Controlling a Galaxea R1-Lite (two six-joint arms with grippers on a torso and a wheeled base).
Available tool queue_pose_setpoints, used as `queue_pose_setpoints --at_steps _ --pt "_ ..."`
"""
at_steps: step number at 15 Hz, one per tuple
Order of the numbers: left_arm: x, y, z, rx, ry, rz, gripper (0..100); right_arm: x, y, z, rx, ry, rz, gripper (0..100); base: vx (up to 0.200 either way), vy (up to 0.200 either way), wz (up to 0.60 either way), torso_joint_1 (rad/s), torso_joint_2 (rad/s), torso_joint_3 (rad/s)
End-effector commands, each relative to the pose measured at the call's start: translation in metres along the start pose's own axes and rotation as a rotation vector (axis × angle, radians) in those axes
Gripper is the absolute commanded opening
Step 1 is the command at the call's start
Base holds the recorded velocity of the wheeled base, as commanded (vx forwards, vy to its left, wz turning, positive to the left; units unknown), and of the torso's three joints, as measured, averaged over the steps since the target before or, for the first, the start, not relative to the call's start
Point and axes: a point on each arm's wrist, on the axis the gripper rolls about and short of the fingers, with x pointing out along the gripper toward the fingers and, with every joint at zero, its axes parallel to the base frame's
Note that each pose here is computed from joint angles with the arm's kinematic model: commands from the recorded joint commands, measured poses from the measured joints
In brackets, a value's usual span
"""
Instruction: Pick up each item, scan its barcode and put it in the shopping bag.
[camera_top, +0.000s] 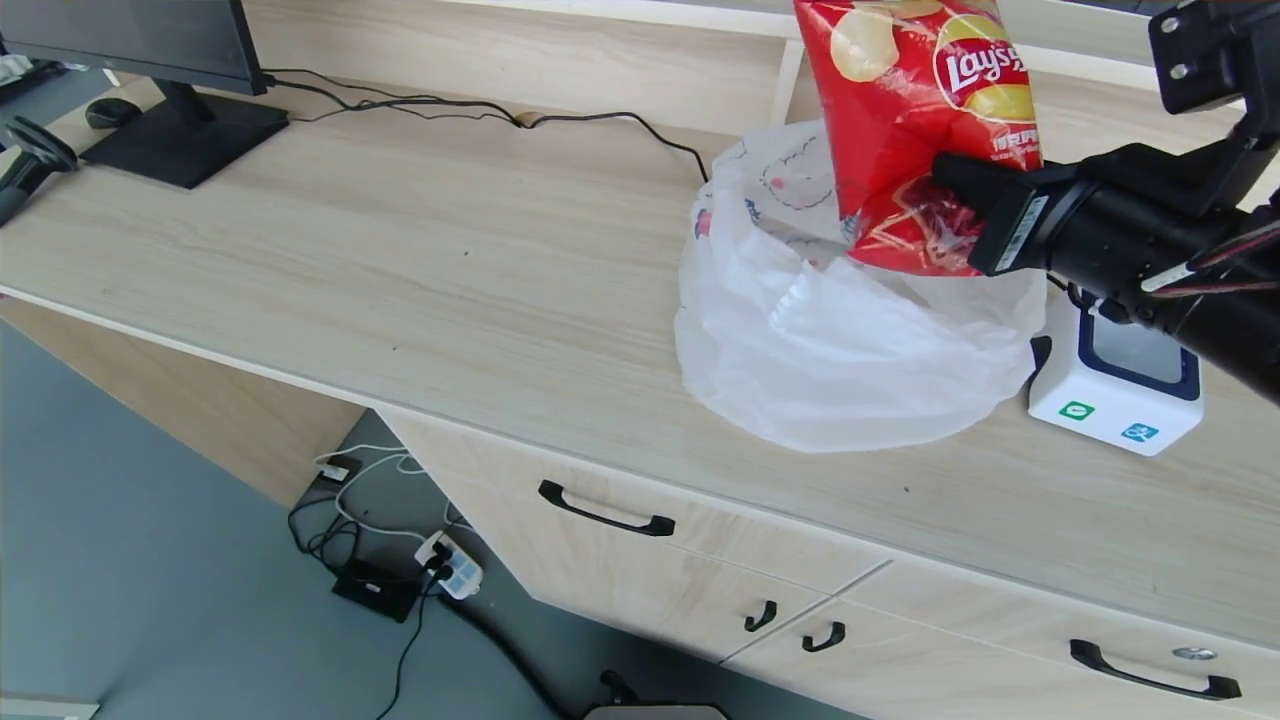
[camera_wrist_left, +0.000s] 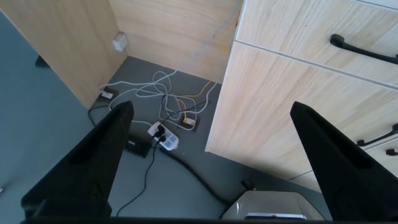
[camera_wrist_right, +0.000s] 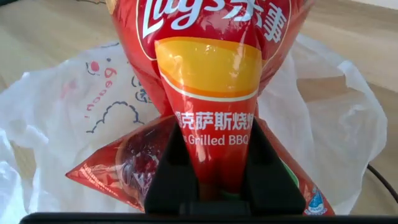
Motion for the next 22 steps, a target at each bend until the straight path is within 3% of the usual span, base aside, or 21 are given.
queue_pose_setpoints --at_steps 1,2,5,13,14,19,22 --pt "0.0 0.0 0.0 0.0 0.001 0.001 100 -0.003 -0.006 -0.021 -0.011 0.07 0.022 0 0.0 0.0 0.0 0.0 0.0 0.0" --pt "0.0 0.0 0.0 0.0 0.001 0.001 100 -0.01 -0.003 -0.035 -0.023 0.114 0.066 0 0.0 0.0 0.0 0.0 0.0 0.0" --pt "0.0 0.0 0.0 0.0 0.001 0.001 100 -0.018 -0.002 -0.044 -0.023 0.149 0.078 0 0.0 0.0 0.0 0.0 0.0 0.0" --pt "0.0 0.0 0.0 0.0 0.001 0.001 100 0.019 -0.002 -0.046 -0.022 0.155 0.093 0 0.0 0.0 0.0 0.0 0.0 0.0" --pt "0.0 0.0 0.0 0.002 0.002 0.001 100 0.018 -0.017 -0.046 -0.074 0.247 0.052 0 0.0 0.0 0.0 0.0 0.0 0.0" --pt "0.0 0.0 0.0 0.003 0.002 0.001 100 0.023 -0.044 -0.033 -0.148 0.256 -0.033 0 0.0 0.0 0.0 0.0 0.0 0.0" --pt "0.0 0.0 0.0 0.003 0.004 0.001 100 0.024 -0.044 -0.037 -0.195 0.272 -0.008 0 0.0 0.0 0.0 0.0 0.0 0.0"
